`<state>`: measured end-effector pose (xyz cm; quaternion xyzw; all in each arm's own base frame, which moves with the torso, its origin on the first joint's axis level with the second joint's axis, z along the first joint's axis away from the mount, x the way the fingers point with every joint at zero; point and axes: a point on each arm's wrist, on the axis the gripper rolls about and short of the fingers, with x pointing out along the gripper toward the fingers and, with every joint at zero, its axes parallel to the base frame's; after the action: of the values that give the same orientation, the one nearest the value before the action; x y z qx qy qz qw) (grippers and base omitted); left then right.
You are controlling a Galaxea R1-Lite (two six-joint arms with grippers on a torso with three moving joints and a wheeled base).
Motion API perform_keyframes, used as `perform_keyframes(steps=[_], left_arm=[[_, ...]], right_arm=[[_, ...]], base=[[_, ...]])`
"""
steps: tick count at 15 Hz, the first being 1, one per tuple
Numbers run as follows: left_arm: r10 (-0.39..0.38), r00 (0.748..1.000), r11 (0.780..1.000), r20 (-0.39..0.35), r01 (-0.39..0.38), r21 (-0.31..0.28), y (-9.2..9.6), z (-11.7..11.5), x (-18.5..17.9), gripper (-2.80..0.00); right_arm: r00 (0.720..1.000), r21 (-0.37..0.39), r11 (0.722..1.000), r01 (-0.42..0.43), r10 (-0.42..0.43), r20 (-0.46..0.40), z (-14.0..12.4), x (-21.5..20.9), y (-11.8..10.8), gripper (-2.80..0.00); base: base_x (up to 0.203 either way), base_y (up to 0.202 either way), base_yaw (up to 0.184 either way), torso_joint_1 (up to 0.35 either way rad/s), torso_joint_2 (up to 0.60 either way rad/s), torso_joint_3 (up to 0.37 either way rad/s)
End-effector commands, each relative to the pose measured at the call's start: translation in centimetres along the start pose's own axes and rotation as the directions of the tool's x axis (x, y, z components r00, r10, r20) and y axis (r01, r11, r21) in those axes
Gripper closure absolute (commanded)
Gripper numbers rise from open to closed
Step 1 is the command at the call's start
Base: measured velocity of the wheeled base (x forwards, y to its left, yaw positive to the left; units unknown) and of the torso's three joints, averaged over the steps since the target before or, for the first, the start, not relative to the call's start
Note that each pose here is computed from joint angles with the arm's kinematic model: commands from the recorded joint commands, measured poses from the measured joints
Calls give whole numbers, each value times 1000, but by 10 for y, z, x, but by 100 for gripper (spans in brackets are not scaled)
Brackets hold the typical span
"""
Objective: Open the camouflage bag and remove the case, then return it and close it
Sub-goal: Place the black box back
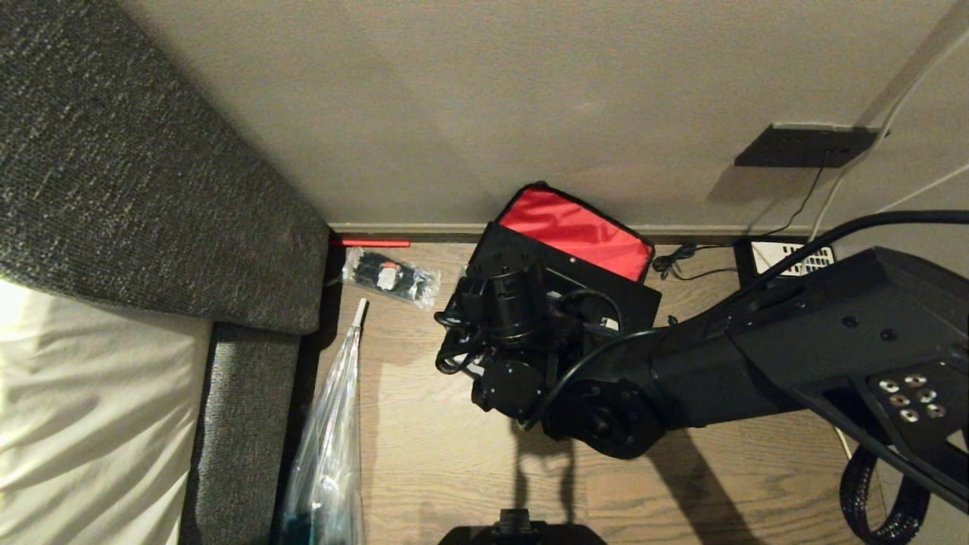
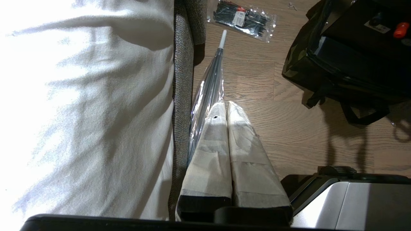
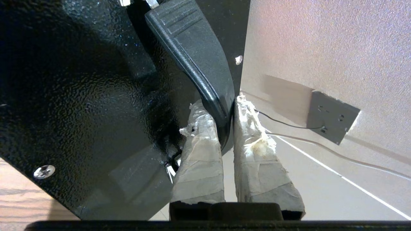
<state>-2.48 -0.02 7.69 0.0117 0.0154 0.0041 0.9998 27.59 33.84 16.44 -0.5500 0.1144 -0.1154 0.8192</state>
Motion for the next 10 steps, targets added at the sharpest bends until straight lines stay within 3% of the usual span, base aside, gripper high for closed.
perform_keyframes(steps=[1,10], left_arm=[[1,1000,1000,0,-1,0,0,0,0,0],[1,1000,1000,0,-1,1,0,0,0,0]], right_arm=[[1000,-13,1000,-2,2,0,-1,-3,4,0],[1000,-38,999,-13,13,-6,0,0,24,0]], base=[[0,0,0,0,0,0],[0,0,0,0,0,0]])
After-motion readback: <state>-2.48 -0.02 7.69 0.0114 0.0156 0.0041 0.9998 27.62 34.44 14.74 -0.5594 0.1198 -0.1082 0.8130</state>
